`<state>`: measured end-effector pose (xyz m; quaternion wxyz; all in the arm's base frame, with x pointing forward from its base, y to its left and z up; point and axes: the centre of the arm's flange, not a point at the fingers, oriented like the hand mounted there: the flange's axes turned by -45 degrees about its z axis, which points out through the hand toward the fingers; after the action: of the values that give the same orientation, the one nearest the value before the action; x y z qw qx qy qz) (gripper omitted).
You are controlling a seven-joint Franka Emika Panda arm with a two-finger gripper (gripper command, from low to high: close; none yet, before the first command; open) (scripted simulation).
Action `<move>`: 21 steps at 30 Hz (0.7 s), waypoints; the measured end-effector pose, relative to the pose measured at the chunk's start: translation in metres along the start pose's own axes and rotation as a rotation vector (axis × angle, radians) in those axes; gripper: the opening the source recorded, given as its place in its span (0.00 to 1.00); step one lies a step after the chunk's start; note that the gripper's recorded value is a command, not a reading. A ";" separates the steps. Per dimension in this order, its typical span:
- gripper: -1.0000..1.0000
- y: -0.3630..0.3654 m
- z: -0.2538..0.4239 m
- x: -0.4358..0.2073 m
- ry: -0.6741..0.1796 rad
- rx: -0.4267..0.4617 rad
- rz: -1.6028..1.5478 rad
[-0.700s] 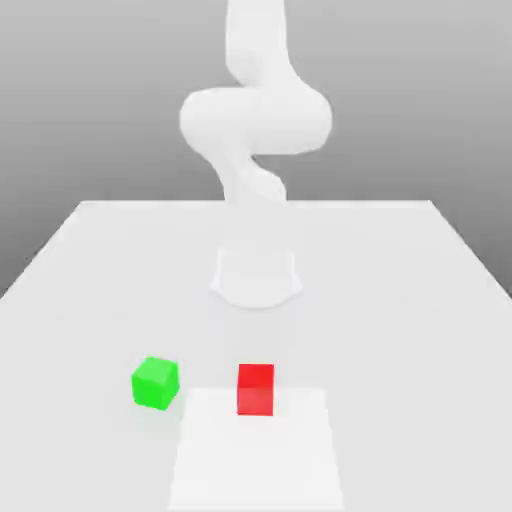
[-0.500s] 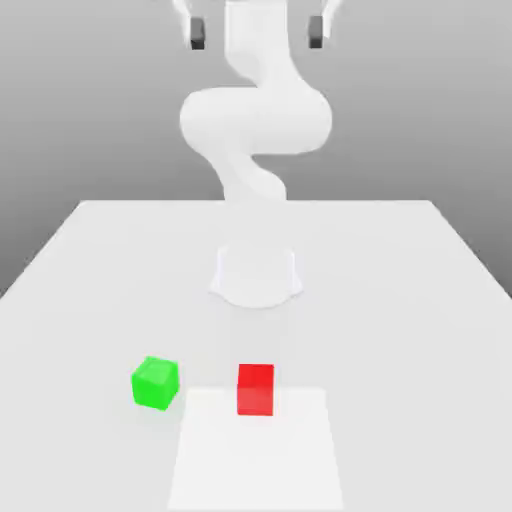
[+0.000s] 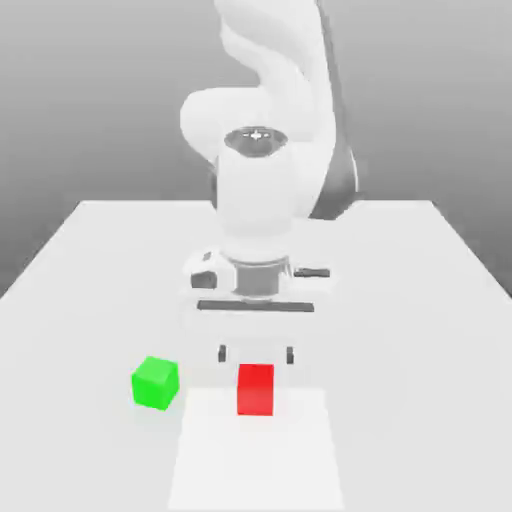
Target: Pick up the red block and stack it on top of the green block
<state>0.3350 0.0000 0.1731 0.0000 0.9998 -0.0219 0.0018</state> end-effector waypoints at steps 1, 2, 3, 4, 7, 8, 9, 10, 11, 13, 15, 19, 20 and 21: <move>0.50 0.000 0.009 -0.001 -0.002 0.000 0.000; 0.50 0.000 0.018 -0.002 -0.003 0.000 0.000; 0.00 0.000 0.025 -0.003 -0.003 0.000 0.000; 0.00 0.000 0.025 -0.003 -0.003 0.000 0.000; 0.00 0.000 0.025 -0.003 -0.003 0.000 0.001; 0.00 0.000 0.025 -0.003 -0.003 0.000 0.001; 0.00 0.000 0.029 -0.003 -0.003 0.000 0.000; 0.00 0.000 0.027 -0.003 -0.003 0.000 0.000; 0.00 0.000 0.022 -0.003 -0.003 0.000 0.000; 0.00 0.000 0.008 -0.002 -0.003 0.000 0.000; 0.00 0.000 -0.008 -0.001 -0.003 0.000 0.000; 0.00 0.016 -0.038 -0.002 -0.003 -0.002 0.065; 0.00 0.033 -0.043 -0.002 -0.003 -0.003 0.134; 0.00 0.051 -0.049 -0.003 -0.003 -0.004 0.211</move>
<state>0.3291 -0.0512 0.2220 0.0017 0.9919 -0.1272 0.0004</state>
